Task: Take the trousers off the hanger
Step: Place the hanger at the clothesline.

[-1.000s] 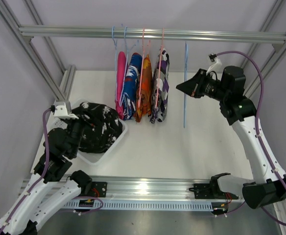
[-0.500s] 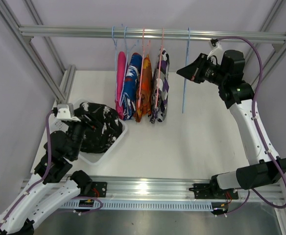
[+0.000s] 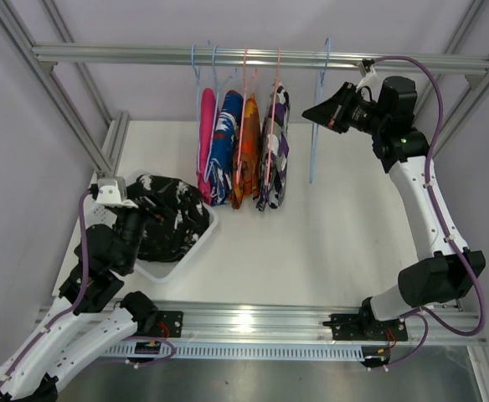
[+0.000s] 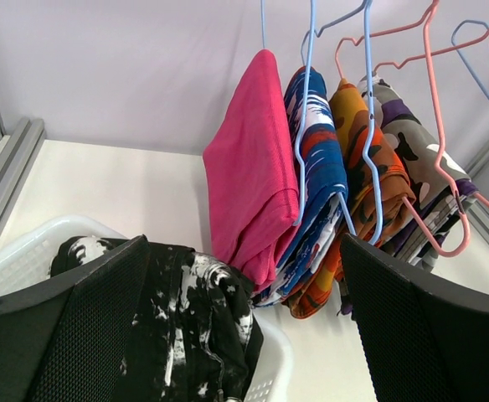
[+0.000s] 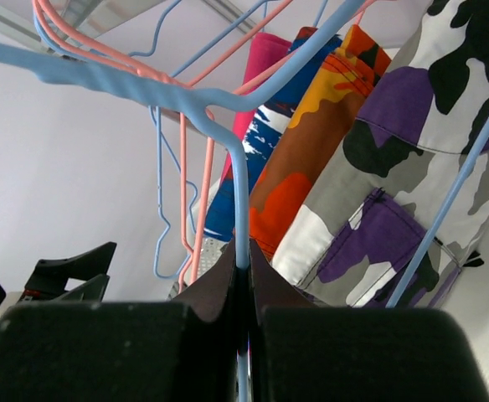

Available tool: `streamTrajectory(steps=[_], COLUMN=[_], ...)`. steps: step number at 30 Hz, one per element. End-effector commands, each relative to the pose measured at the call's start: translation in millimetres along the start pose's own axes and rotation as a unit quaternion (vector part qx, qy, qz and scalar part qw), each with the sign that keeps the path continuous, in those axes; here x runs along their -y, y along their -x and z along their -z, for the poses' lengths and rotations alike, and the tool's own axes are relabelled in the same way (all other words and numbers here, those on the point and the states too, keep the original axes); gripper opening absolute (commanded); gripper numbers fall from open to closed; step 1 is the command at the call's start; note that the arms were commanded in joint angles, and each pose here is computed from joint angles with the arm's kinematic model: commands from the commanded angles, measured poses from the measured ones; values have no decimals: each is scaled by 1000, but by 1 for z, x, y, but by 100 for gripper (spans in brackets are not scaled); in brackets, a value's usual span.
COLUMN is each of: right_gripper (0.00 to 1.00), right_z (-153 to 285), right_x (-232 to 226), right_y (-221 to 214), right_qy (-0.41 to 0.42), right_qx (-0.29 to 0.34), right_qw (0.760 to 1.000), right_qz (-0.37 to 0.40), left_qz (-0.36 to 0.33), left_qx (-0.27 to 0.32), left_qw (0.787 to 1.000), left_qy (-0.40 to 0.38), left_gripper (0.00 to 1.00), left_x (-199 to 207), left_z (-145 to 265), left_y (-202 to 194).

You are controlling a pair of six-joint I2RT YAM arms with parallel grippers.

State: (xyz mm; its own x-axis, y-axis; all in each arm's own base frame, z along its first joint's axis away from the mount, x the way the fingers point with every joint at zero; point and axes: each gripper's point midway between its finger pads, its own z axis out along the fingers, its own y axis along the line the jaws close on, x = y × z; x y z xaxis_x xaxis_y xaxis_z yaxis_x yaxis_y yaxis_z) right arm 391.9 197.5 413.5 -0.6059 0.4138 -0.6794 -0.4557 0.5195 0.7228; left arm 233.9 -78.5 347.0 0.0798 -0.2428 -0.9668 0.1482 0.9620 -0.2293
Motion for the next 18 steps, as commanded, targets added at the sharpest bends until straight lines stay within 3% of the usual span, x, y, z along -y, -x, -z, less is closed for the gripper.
streamTrajectory(steps=[1,18], right_gripper=[0,0], right_z=[4,-5], right_x=[-24,3], right_y=[22,18], right_qy=[41,17], right_qx=[22,24], right_qw=[999,999], right_qz=[18,-13], left_qz=[-4,-5], left_qx=[15,18], left_qw=[1000,1000], left_qy=[1,-7], left_gripper=[99,99], left_x=[0,1], left_z=[0,2], left_y=[7,8])
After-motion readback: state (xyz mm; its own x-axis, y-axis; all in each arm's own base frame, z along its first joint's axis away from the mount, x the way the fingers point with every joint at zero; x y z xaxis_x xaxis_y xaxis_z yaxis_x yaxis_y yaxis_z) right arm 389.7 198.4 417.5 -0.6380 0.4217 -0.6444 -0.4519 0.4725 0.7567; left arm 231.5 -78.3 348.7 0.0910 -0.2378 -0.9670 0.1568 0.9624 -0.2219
